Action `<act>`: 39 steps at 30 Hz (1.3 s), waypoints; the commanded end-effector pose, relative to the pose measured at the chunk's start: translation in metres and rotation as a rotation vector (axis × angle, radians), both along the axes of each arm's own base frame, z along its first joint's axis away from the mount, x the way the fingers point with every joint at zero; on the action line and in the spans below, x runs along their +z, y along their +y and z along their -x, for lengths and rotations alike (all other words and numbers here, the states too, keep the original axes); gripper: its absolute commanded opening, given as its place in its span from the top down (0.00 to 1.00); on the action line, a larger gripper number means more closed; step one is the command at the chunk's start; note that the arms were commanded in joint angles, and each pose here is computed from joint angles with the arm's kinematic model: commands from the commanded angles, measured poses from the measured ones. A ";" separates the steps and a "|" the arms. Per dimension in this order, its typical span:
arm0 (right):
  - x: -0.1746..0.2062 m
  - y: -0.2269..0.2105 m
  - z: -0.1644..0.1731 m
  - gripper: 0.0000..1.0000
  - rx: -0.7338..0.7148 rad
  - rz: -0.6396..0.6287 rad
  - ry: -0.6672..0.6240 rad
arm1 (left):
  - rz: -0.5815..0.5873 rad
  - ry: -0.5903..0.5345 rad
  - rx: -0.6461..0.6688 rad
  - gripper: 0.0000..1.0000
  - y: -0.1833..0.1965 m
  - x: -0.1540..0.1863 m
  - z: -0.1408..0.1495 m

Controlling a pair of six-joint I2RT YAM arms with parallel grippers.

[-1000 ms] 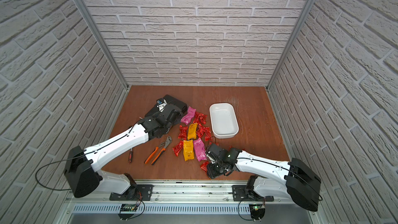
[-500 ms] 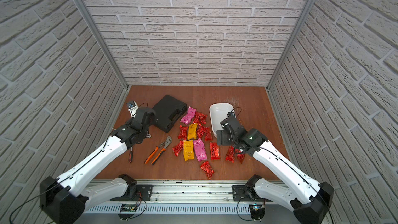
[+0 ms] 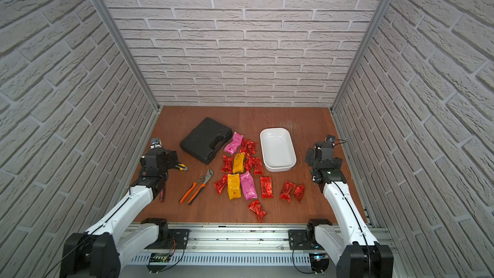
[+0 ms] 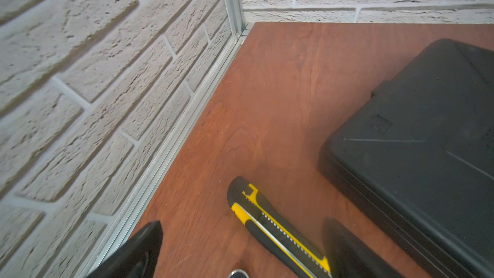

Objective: Take the tea bags out of the storage box
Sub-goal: Reset both arms

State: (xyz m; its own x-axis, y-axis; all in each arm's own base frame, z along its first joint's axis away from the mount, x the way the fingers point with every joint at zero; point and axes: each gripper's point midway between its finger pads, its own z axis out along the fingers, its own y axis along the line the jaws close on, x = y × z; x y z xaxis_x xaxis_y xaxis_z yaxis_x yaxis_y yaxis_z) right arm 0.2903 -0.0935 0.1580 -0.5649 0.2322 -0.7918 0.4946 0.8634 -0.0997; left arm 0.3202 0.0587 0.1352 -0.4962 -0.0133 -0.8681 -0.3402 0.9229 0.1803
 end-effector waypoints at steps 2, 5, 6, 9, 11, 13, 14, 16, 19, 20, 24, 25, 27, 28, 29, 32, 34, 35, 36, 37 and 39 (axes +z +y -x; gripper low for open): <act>0.029 -0.005 -0.020 0.01 0.093 0.043 -0.153 | -0.016 -0.171 -0.142 0.02 -0.009 0.014 -0.030; 0.028 -0.004 -0.025 0.01 0.118 0.017 -0.181 | -0.022 -0.177 -0.194 0.02 -0.010 0.001 -0.039; 0.028 -0.002 -0.027 0.01 0.131 0.015 -0.181 | -0.015 -0.194 -0.217 0.02 -0.012 -0.002 -0.042; 0.027 0.002 -0.030 0.01 0.170 0.012 -0.164 | 0.000 -0.229 -0.256 0.02 -0.017 -0.008 -0.050; 0.027 0.006 -0.031 0.01 0.194 0.010 -0.174 | 0.003 -0.219 -0.274 0.02 -0.020 -0.016 -0.054; 0.026 0.010 -0.031 0.01 0.213 -0.001 -0.202 | 0.005 -0.212 -0.305 0.02 -0.024 -0.025 -0.058; 0.025 0.013 -0.032 0.01 0.225 -0.014 -0.213 | 0.008 -0.204 -0.308 0.02 -0.025 -0.029 -0.059; 0.021 0.021 -0.036 0.01 0.259 -0.046 -0.240 | 0.012 -0.188 -0.317 0.02 -0.027 -0.038 -0.063; 0.014 0.025 -0.042 0.01 0.261 -0.083 -0.274 | 0.025 -0.144 -0.335 0.02 -0.028 -0.045 -0.072; 0.011 0.027 -0.045 0.01 0.270 -0.094 -0.282 | 0.026 -0.137 -0.347 0.02 -0.030 -0.046 -0.074; -0.004 0.034 -0.056 0.01 0.286 -0.121 -0.295 | 0.038 -0.119 -0.323 0.02 -0.025 -0.048 -0.076; -0.008 0.036 -0.059 0.01 0.294 -0.110 -0.292 | 0.037 -0.116 -0.321 0.02 -0.024 -0.048 -0.076; -0.015 0.040 -0.063 0.02 0.304 -0.081 -0.297 | 0.036 -0.117 -0.321 0.02 -0.025 -0.048 -0.076; -0.016 0.041 -0.065 0.01 0.304 -0.067 -0.308 | 0.035 -0.118 -0.321 0.02 -0.025 -0.047 -0.076; -0.018 0.042 -0.068 0.01 0.304 -0.064 -0.313 | 0.036 -0.117 -0.321 0.02 -0.025 -0.048 -0.076; -0.025 0.048 -0.075 0.01 0.321 -0.025 -0.316 | 0.034 -0.115 -0.321 0.02 -0.025 -0.048 -0.075; -0.024 0.050 -0.077 0.01 0.320 0.002 -0.360 | 0.031 -0.117 -0.320 0.02 -0.025 -0.048 -0.076; -0.027 0.053 -0.078 0.01 0.336 0.013 -0.358 | 0.030 -0.115 -0.320 0.02 -0.025 -0.048 -0.076; -0.028 0.055 -0.080 0.01 0.350 0.029 -0.360 | 0.031 -0.116 -0.321 0.02 -0.025 -0.048 -0.076; -0.031 0.058 -0.083 0.01 0.365 0.044 -0.365 | 0.031 -0.116 -0.321 0.02 -0.025 -0.048 -0.076; -0.036 0.066 -0.088 0.02 0.412 0.062 -0.362 | 0.032 -0.116 -0.322 0.02 -0.026 -0.048 -0.076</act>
